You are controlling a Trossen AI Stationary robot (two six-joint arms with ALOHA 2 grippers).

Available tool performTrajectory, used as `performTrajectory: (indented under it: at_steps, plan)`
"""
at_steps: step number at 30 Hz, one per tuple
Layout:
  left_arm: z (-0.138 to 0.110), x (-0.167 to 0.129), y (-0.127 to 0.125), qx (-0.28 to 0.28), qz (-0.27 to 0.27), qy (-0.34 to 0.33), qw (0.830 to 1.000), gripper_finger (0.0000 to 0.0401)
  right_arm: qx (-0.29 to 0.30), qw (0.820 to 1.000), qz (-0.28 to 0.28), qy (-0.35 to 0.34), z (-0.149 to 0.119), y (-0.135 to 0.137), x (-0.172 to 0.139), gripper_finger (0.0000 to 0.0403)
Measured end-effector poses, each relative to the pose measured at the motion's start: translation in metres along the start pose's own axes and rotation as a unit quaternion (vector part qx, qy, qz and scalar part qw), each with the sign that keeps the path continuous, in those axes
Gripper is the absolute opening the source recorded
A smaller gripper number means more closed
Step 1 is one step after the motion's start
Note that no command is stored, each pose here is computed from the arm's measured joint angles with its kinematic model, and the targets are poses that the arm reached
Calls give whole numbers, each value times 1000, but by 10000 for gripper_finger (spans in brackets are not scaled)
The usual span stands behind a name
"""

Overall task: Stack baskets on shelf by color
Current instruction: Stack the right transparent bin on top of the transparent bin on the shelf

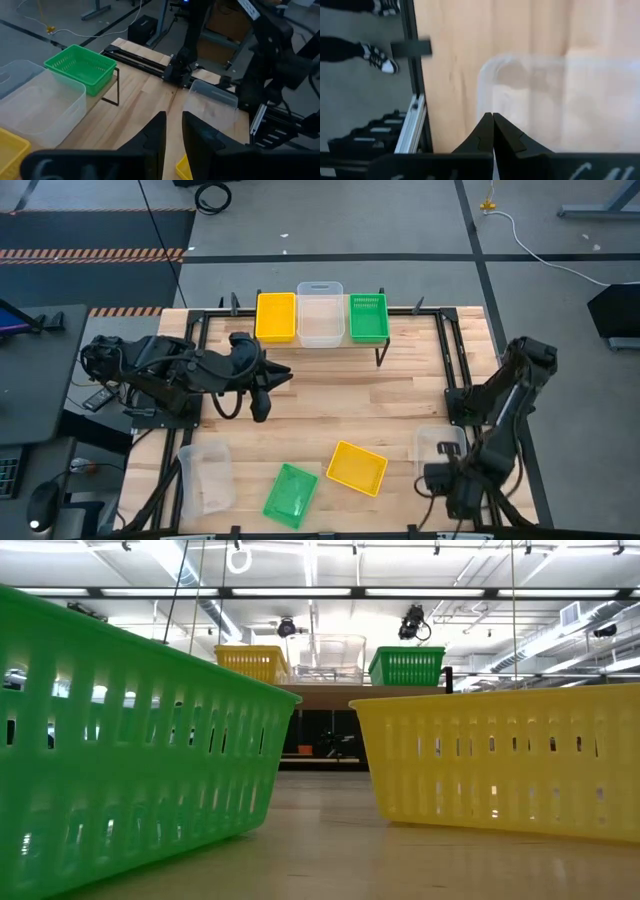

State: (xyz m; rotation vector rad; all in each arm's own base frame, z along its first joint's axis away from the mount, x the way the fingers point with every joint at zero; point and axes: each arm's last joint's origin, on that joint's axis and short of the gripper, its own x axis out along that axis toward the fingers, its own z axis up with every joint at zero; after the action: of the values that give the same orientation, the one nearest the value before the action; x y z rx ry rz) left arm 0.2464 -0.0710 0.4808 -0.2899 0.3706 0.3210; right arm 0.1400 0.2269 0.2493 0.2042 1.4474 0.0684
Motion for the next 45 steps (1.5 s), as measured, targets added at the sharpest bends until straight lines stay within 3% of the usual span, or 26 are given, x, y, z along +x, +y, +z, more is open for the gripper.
performTrajectory:
  at_steps: [11, 16, 21, 26, 30, 38, 45]
  plan:
    - [0, 0, 0, 4, 0, 0, 1000, 62, 1, 994, 20, -103, 46, -50, -76, 2]
    - [0, 0, -1, 5, -8, 5, 1000, 63, 46, 993, 51, -92, 48, -57, -85, 23]
    - [-2, 2, -1, 7, -6, 11, 1000, 63, 16, 996, 66, -62, 31, -40, -69, 104]
    - [-2, 2, -1, 5, -6, 11, 1000, 66, 18, 999, 38, -21, 10, -26, -42, 202]
    - [-2, 2, -1, 4, -6, 11, 1000, 63, 25, 1000, 17, 2, -5, -17, -18, 255]
    - [-2, 2, -2, 3, -11, 14, 1000, 64, 34, 996, 83, -11, -16, 20, 9, 272]
    - [-3, 4, -2, -12, -9, 17, 1000, 66, 32, 999, 28, 20, -29, 32, 43, 264]
